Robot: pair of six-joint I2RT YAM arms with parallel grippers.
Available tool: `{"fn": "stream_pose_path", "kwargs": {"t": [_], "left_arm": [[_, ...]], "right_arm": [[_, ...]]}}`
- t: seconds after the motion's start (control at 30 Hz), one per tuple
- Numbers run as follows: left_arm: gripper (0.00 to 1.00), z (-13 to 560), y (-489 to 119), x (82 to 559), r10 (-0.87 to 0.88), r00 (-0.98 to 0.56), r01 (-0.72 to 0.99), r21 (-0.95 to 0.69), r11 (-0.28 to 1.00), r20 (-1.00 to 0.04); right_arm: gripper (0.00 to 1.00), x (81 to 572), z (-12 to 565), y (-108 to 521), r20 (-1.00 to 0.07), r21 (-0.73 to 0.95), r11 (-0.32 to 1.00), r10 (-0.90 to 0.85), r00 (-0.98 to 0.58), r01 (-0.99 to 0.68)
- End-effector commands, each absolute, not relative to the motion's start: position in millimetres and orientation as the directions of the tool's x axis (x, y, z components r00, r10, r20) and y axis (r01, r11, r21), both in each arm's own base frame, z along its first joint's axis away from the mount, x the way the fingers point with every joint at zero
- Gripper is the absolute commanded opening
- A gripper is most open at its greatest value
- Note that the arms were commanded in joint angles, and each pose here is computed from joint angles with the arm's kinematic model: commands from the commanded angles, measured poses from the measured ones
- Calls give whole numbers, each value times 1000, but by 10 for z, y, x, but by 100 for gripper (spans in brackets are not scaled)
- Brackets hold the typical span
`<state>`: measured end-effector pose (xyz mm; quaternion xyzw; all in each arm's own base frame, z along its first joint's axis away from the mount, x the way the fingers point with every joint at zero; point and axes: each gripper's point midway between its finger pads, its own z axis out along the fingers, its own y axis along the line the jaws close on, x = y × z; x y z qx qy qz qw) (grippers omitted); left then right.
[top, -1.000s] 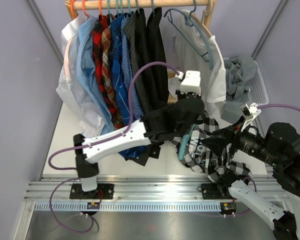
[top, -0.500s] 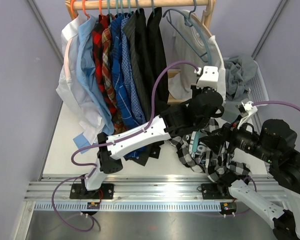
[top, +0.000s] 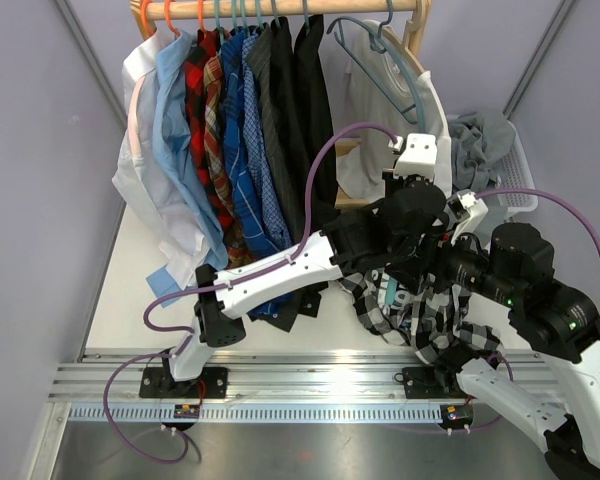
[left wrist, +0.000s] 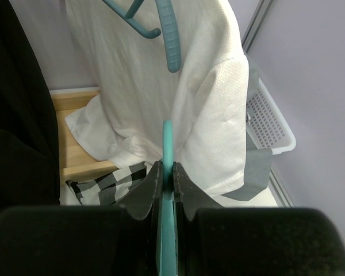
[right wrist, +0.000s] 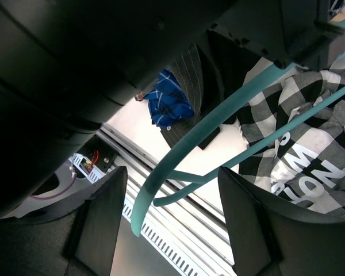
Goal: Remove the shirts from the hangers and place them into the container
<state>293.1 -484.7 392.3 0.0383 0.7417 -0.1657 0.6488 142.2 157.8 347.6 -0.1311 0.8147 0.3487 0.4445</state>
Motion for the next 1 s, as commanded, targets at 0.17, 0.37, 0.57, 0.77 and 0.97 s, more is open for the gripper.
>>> {"fn": "stream_pose_path", "kwargs": {"t": [0.17, 0.37, 0.57, 0.77, 0.97], "left_arm": [[0, 4318, -4741, 2878, -298, -140, 293, -327, 898, -944], [0, 4387, -4665, 2841, -303, -137, 300, -331, 895, -943], [0, 4390, -4608, 2823, -305, -138, 300, -334, 894, -942], [0, 4470, -4605, 2781, -327, -143, 324, -356, 876, -934], [0, 4244, -4662, 2924, -284, -147, 292, -316, 903, -947]], "right_arm": [[64, 1590, 3344, 1470, -808, 436, 791, 135, -574, -428], [39, 1606, 3368, 1262, -824, 385, 849, 141, -548, -361], [20, 1559, 3373, 1192, -824, 370, 862, 131, -551, -348], [31, 1536, 3318, 1223, -815, 379, 854, 125, -566, -357], [52, 1331, 3627, 1311, -842, 417, 779, 137, -521, -468]]}}
